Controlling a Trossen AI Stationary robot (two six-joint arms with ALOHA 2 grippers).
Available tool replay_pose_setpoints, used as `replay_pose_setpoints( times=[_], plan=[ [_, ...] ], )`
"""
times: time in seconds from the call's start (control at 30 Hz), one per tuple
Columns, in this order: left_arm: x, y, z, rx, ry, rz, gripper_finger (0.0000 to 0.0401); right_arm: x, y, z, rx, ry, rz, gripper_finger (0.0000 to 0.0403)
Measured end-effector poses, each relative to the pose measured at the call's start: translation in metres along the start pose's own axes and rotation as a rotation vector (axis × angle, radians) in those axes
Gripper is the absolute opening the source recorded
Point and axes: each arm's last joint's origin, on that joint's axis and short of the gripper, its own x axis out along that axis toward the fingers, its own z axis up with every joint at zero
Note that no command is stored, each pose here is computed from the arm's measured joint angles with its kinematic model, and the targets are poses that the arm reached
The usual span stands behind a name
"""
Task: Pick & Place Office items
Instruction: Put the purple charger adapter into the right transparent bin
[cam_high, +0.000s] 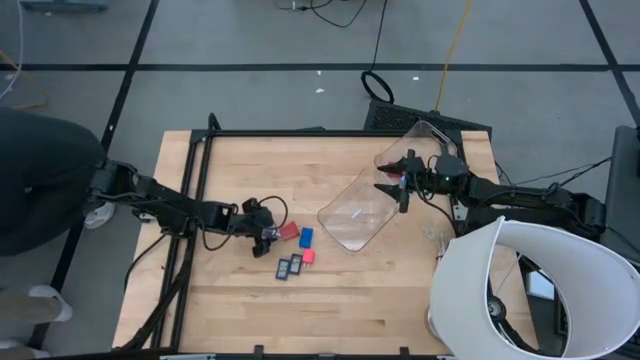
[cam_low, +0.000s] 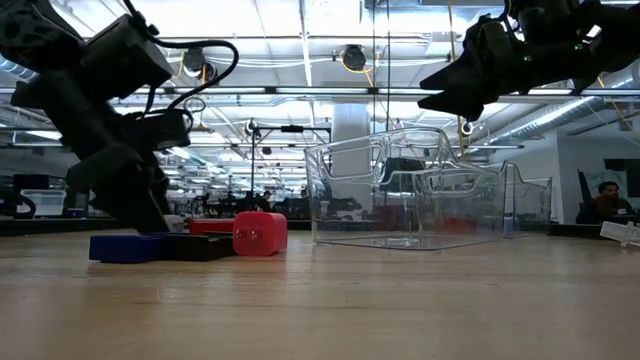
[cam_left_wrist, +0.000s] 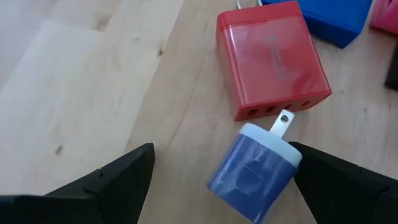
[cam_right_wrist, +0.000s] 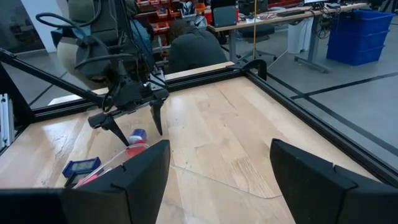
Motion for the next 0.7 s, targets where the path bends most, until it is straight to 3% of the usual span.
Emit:
replay_pose_setpoints(
  times=[0.17,0.37,0.53,0.7],
  plan=[
    [-0.0007,-0.0046,-0.0012,-0.074,0.024,-0.078,0.0365,0.0000,0.0000,0.0000,0.004,0.000,0.000,0.0265],
    [-0.0015,-0.0073,-0.0036,0.047,0.025,-0.067,0.0365,0.0000,0.0000,0.0000,0.004,0.000,0.000,0.0265],
    [-0.0015,-0.0077,-0.0034,0.071,0.019,-0.065,0.0364,0.0000,0.0000,0.0000,0.004,0.000,0.000,0.0265],
    [-0.0015,-0.0079,-0.0037,0.111,0.022,-0.074,0.0327,0.0000,0.0000,0.0000,0.004,0.000,0.000,0.0265]
  ],
)
